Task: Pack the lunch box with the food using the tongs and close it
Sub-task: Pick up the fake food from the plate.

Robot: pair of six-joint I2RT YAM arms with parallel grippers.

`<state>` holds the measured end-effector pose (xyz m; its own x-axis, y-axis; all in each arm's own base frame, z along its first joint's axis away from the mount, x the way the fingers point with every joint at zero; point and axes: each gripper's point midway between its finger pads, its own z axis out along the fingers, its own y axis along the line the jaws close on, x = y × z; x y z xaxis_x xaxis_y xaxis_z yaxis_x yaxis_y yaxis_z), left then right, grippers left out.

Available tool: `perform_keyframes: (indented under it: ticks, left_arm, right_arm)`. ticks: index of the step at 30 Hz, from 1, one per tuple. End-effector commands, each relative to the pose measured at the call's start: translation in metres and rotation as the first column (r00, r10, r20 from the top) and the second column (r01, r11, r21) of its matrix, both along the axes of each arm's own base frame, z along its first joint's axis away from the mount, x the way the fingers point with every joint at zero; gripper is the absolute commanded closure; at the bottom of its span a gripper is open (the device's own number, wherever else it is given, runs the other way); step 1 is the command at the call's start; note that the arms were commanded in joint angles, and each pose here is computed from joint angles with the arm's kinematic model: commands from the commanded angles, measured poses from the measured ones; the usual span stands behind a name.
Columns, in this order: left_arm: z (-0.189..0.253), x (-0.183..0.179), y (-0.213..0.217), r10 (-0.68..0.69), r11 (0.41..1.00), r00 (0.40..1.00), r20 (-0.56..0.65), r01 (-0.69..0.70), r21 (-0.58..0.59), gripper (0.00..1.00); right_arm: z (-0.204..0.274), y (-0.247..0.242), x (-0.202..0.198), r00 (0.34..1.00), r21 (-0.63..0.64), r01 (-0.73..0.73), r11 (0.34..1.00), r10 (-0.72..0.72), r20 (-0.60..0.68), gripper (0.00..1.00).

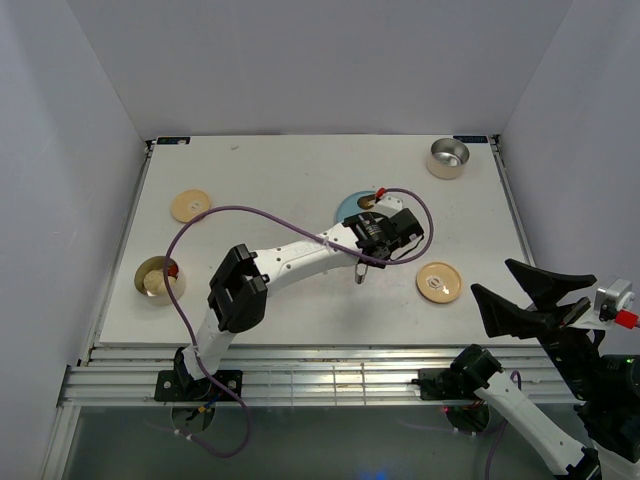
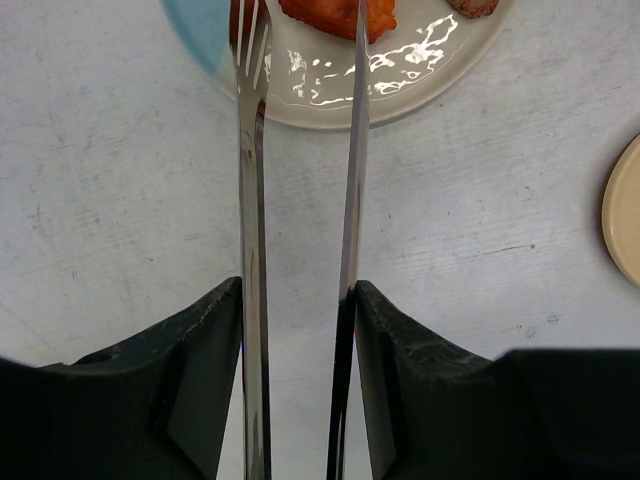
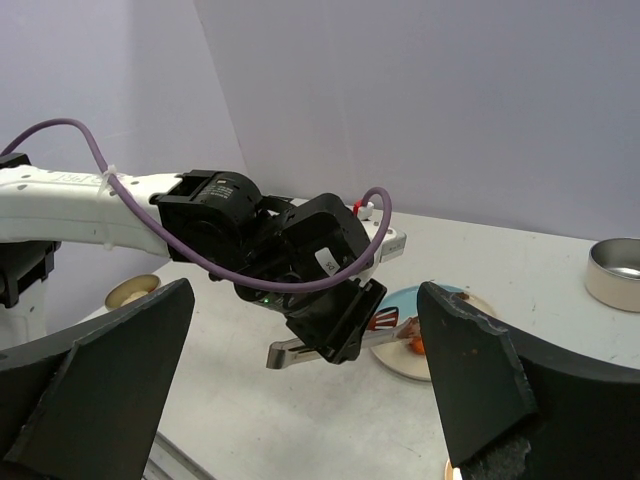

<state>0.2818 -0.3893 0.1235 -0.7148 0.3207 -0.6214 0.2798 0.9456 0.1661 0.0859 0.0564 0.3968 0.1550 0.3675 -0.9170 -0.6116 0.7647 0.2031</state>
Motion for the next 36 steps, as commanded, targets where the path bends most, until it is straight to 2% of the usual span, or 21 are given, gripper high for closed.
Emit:
perform_keyframes:
  ticks: [1, 12, 22, 28, 36]
  left_arm:
    - [0.015, 0.004, -0.013, 0.007, 0.998, 1.000, 0.027, -0.005, -0.057, 0.43]
    - [0.024, 0.004, -0.019, 0.010, 0.996, 0.999, 0.036, -0.007, -0.091, 0.43]
    - [0.016, -0.002, -0.024, -0.016, 0.998, 1.000, 0.025, 0.018, -0.067, 0.44]
    - [-0.003, -0.004, -0.017, 0.005, 1.000, 1.000, 0.003, -0.005, -0.022, 0.43]
    - [0.001, -0.009, -0.001, 0.037, 0.999, 0.999, -0.004, -0.037, 0.003, 0.44]
  right_arm:
    - [0.019, -0.023, -0.026, 0.995, 0.087, -0.011, 0.996, 0.002, 0.097, 0.02]
    - [0.018, -0.025, -0.027, 0.995, 0.088, -0.007, 0.996, -0.001, 0.098, 0.02]
    - [0.022, -0.026, -0.029, 0.994, 0.094, -0.013, 0.995, 0.003, 0.106, 0.02]
    - [0.023, -0.027, -0.031, 0.994, 0.098, -0.016, 0.995, 0.005, 0.111, 0.02]
    - [0.025, -0.030, -0.035, 0.994, 0.106, -0.018, 0.994, 0.006, 0.112, 0.02]
